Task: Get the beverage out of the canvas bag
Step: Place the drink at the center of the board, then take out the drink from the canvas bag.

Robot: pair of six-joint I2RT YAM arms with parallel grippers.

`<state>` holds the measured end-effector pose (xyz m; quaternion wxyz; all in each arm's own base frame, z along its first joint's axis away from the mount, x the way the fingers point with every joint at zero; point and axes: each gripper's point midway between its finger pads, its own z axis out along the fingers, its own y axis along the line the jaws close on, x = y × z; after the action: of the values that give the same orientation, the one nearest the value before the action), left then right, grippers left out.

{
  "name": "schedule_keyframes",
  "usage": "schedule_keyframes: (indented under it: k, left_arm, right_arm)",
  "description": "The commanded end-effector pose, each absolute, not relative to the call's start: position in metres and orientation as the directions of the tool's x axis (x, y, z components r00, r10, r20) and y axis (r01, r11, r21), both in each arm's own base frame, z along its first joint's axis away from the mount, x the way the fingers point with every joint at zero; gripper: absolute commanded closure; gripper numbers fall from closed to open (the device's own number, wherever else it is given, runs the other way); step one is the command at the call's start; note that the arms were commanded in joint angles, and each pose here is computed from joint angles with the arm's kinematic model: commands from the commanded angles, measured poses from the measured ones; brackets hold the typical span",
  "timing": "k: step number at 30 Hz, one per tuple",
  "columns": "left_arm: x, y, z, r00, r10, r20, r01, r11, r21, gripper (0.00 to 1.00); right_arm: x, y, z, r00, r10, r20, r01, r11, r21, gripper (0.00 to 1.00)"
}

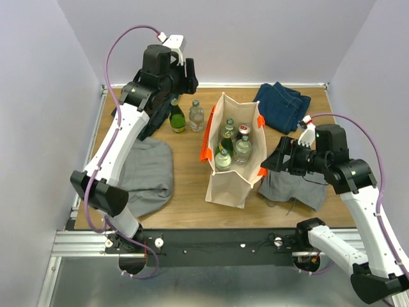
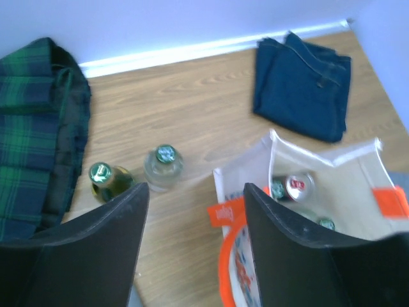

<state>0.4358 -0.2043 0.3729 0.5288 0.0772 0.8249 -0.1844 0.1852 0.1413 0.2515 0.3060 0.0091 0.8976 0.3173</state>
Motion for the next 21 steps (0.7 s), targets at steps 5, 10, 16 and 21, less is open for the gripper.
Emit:
schedule_keyframes:
  k: [5,10,16,21]
  left_arm:
    - [0.374,-0.241,0.385,-0.5,-0.021,-0.866,0.537,0.777,-0.328,0.63]
    - [0.344,-0.255,0.389,-0.556,0.007,-0.831,0.56,0.742,-0.369,0.61]
    - [0.298,-0.279,0.391,-0.608,0.105,-0.787,0.598,0.713,-0.367,0.52]
    - [0.277,-0.292,0.376,-0.627,0.151,-0.764,0.617,0.695,-0.369,0.46]
  right_arm:
    - [0.206,0.135,0.286,-0.747,0.283,-0.602,-0.142,0.817,0.56,0.06]
    - [0.203,0.136,0.291,-0.761,0.331,-0.558,-0.087,0.801,0.593,0.06]
    - [0.198,0.14,0.295,-0.78,0.367,-0.506,-0.047,0.774,0.632,0.06]
    - [0.201,0.136,0.293,-0.783,0.35,-0.515,-0.042,0.795,0.605,0.06]
